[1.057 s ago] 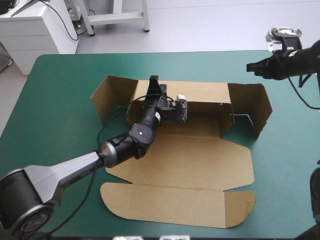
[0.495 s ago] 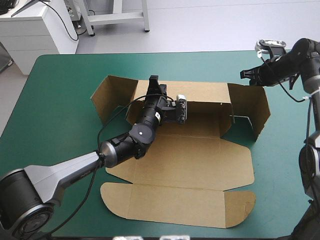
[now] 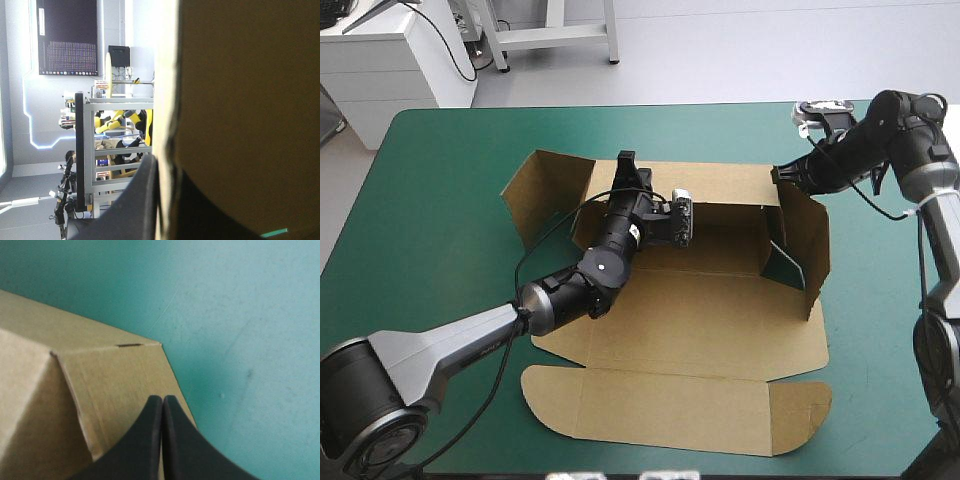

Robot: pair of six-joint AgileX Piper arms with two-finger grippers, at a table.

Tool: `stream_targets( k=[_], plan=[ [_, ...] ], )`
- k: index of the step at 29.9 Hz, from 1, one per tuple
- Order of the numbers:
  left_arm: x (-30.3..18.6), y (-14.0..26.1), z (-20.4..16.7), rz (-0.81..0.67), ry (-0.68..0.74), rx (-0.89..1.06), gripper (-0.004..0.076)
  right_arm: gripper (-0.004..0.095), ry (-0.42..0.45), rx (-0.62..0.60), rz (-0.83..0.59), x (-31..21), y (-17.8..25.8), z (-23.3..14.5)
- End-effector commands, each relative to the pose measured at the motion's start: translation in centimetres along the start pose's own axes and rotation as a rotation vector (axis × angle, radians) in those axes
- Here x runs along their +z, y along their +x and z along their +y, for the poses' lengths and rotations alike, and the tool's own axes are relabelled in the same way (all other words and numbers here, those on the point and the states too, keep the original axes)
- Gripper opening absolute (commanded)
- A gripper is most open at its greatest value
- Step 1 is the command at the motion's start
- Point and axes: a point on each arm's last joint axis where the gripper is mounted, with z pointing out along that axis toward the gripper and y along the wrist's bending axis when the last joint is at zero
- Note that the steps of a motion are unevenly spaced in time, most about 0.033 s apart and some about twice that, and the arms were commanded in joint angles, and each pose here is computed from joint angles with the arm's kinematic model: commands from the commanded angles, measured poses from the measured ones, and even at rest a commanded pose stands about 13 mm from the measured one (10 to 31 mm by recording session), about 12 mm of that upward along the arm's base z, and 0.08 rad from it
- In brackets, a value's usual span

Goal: Fold the box

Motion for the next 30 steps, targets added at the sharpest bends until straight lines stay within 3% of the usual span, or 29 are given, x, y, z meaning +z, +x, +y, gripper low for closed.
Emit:
stream_targets(
  k=[1, 8, 16, 24, 30],
  plan=[
    [-1.3, 0.0, 2.5, -0.012, -0.087, -0.010, -0.0008, -0.0019, 0.002, -0.017, -0.047, -3.3, 1.4, 1.1],
    [-1.3, -0.1, 2.4, -0.020, -0.082, -0.010, -0.0008, -0.0019, 0.008, -0.029, -0.069, -4.3, 4.4, 1.8],
    [-1.3, -0.1, 2.4, -0.022, -0.081, -0.003, -0.0008, -0.0020, -0.064, 0.035, -0.132, -2.9, 7.4, 2.4],
    [-1.3, -0.2, 2.3, -0.028, -0.073, -0.012, -0.0008, -0.0020, -0.170, 0.122, -0.244, -2.5, 6.7, 3.1],
    [-1.3, -0.3, 2.2, -0.046, -0.059, -0.016, -0.0008, -0.0019, -0.171, 0.090, -0.262, -2.4, 6.6, 3.1]
  ],
)
